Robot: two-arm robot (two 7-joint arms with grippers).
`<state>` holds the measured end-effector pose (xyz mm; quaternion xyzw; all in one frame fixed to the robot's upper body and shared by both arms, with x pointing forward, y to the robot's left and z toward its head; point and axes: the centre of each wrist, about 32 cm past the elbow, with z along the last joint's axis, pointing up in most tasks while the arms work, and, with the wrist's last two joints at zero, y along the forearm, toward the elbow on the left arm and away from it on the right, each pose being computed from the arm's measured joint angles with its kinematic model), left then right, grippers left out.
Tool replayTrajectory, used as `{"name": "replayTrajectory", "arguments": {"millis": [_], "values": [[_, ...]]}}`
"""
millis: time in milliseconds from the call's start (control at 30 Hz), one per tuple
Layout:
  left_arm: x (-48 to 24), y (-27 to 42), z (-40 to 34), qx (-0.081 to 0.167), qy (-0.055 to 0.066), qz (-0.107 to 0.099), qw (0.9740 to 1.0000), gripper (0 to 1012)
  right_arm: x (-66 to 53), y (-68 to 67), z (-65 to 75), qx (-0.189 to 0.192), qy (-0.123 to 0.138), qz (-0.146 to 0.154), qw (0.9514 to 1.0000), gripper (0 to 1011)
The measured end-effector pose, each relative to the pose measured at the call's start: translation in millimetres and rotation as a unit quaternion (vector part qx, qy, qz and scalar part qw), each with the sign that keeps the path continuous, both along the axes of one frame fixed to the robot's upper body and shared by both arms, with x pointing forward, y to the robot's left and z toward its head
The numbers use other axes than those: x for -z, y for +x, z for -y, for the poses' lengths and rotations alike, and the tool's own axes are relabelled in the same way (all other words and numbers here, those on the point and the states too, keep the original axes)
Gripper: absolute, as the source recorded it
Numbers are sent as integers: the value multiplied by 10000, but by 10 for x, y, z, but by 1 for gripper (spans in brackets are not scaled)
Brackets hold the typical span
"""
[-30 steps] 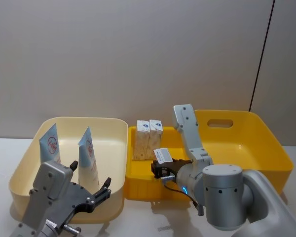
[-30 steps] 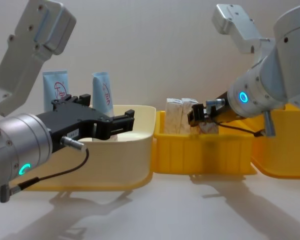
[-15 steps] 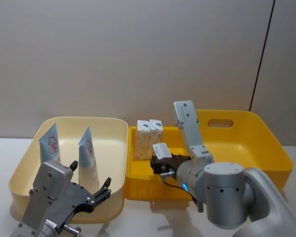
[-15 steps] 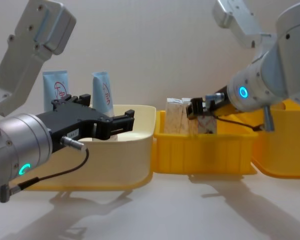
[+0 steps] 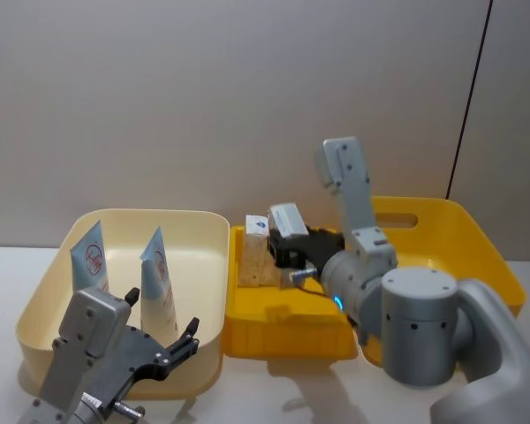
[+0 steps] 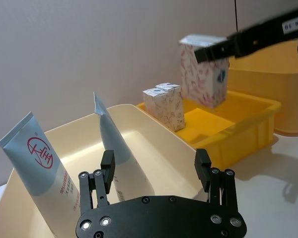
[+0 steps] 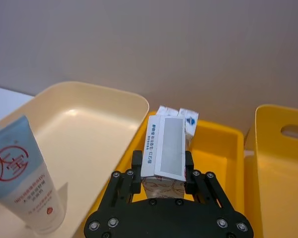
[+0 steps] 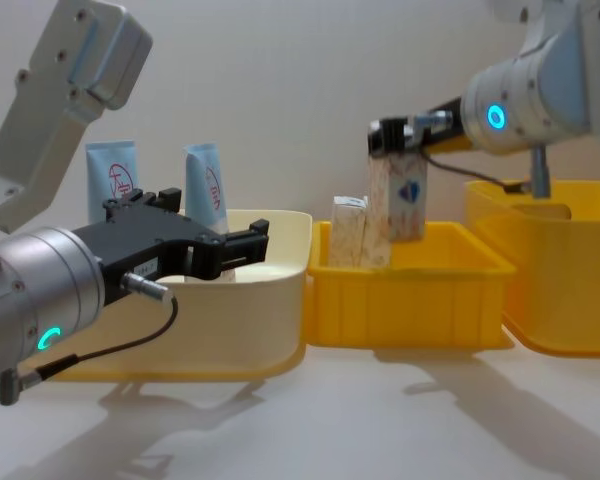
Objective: Bimanual collaborative sorting of washing and personal care products
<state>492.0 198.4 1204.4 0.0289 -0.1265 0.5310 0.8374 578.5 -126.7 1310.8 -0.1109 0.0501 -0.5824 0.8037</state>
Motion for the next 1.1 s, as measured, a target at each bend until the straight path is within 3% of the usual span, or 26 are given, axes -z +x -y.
{"name": "replayTrajectory", "arguments": {"millis": [367,700,900,1100], "values": [[0,0,0,0,0,0,10000,1002,-296,-20,140,50,28,761,9971,451],[0,0,0,0,0,-1,10000,1002,-621,-53,483,488,-97,1431,9885,451],[0,0,0,0,0,-1,10000,1002,-723,-78,702,808,-190,1604,9835,451],[0,0,0,0,0,-1,10000,1002,-755,-104,981,1187,-311,1513,9808,451]]}}
